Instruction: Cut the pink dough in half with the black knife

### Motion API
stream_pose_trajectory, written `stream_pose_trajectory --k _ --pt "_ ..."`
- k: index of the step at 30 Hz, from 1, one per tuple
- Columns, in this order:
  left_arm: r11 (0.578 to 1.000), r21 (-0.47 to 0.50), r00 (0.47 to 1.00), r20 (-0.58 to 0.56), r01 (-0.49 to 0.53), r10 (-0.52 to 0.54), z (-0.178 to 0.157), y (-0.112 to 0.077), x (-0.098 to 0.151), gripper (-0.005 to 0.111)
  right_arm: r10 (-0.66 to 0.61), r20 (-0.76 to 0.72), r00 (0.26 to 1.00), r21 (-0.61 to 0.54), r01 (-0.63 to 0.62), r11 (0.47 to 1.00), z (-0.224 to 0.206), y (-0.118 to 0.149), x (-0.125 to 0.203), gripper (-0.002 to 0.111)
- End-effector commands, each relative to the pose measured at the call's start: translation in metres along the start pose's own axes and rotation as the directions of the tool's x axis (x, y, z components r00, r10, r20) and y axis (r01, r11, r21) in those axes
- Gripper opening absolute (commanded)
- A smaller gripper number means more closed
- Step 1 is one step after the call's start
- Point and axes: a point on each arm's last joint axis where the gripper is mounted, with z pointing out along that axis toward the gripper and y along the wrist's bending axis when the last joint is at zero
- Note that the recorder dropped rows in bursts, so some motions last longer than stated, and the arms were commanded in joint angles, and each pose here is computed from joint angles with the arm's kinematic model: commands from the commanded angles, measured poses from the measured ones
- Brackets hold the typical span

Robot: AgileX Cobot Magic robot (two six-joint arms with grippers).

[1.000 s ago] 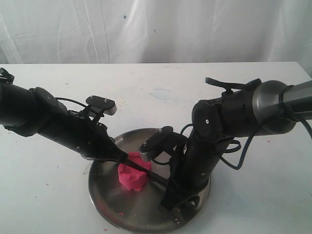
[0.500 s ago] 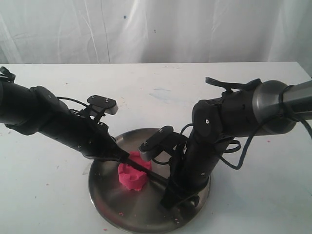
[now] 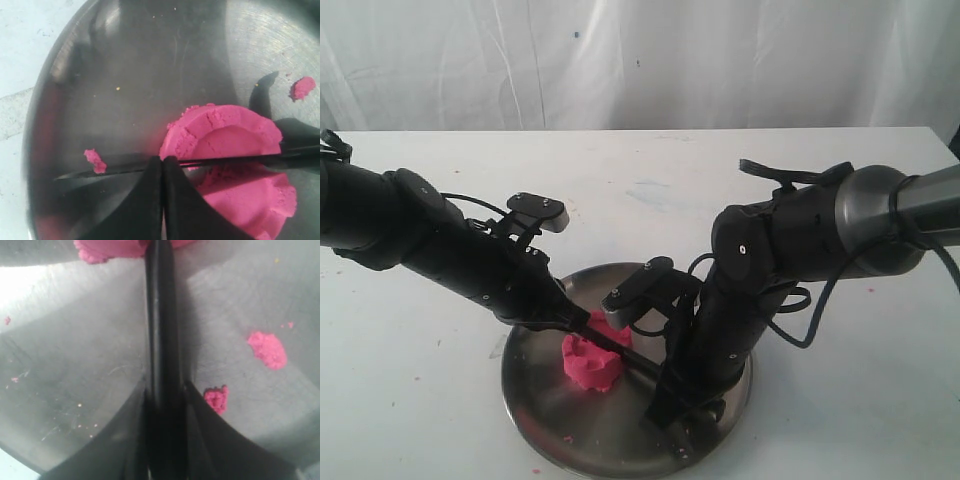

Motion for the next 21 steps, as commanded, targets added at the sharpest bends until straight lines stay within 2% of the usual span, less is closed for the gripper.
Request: stream_pose_trajectory --k 1,11,17,21 --pt "1.000 0.023 1.000 0.002 0.000 -0.001 -0.0032 -0.0044 -0.0021 0.000 -0.013 -0.006 1.000 -0.005 0.013 1.000 0.0000 0.0002 -0.0008 0.013" --pt "1.000 0.023 1.000 0.002 0.000 -0.001 -0.0032 -0.0044 -0.0021 0.000 -0.017 -0.027 1.000 -0.016 0.017 1.000 -0.0001 0.0012 0.0011 0.013" --pt "1.000 0.025 1.000 0.001 0.000 0.000 -0.0032 -0.0046 -0.0020 0.000 -0.023 -0.027 0.999 -0.016 0.023 1.000 -0.0001 0.0012 0.0011 0.028" --pt "1.000 0.025 1.000 0.001 0.000 0.000 -0.0032 -0.0046 -0.0020 0.000 -0.023 -0.027 0.999 -0.016 0.023 1.000 -0.0001 0.0012 0.0011 0.028"
